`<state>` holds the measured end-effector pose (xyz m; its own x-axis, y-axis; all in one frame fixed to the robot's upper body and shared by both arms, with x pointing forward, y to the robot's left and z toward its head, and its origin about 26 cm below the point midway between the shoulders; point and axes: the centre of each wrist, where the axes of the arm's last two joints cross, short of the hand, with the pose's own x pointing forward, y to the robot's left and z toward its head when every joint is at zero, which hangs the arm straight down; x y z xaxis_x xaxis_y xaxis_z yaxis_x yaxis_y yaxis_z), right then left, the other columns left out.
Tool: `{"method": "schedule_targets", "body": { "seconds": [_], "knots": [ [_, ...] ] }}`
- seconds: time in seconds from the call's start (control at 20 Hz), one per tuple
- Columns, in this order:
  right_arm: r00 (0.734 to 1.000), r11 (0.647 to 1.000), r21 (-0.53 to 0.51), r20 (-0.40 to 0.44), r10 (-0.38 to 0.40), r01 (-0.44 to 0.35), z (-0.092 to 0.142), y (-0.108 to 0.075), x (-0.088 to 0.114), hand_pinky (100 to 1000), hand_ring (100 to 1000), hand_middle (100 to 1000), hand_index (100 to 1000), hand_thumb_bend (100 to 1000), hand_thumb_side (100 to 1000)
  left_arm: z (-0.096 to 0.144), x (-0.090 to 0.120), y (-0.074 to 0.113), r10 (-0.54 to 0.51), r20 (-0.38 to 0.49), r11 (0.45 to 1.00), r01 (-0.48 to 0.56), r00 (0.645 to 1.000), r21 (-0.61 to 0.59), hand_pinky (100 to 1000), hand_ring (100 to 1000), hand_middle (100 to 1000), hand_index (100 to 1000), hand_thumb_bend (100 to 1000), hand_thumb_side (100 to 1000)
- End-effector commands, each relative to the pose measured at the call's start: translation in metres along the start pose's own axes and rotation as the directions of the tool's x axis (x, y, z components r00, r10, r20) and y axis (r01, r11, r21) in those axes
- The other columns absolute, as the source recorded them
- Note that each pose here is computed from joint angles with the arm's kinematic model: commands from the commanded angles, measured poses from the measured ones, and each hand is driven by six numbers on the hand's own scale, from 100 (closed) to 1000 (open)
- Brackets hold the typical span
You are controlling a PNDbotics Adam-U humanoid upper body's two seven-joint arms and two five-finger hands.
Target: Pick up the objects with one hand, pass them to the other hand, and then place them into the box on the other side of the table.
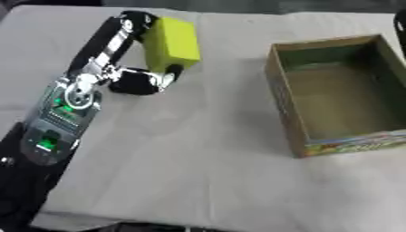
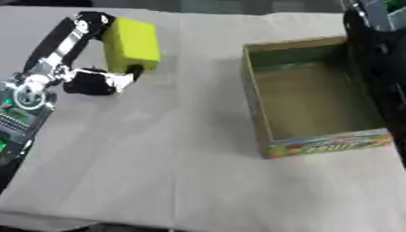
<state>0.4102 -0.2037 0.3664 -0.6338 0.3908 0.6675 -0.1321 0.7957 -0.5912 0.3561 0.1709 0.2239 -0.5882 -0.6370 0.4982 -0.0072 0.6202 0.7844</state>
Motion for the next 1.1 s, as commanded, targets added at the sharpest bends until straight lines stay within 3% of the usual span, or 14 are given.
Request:
{"method": "schedule_targets", "body": {
  "seconds": [0.05,1.1],
  "knots": [
    [0.999,0.999,-0.041,0.03,0.02,-0.019,0.004,-0.017,0.012,865,738,793,879,404,540,-0.002,0.006,0.004,0.004,0.031,1.0,-0.004,0.999,0.014,731,629,505,493,100,100],
    [0.999,0.999,-0.041,0.029,0.016,-0.014,0.005,-0.016,0.015,866,738,794,879,404,544,-0.016,0.01,-0.024,0.072,0.061,0.997,-0.072,0.996,0.01,715,614,488,481,100,100]
  ]
}}
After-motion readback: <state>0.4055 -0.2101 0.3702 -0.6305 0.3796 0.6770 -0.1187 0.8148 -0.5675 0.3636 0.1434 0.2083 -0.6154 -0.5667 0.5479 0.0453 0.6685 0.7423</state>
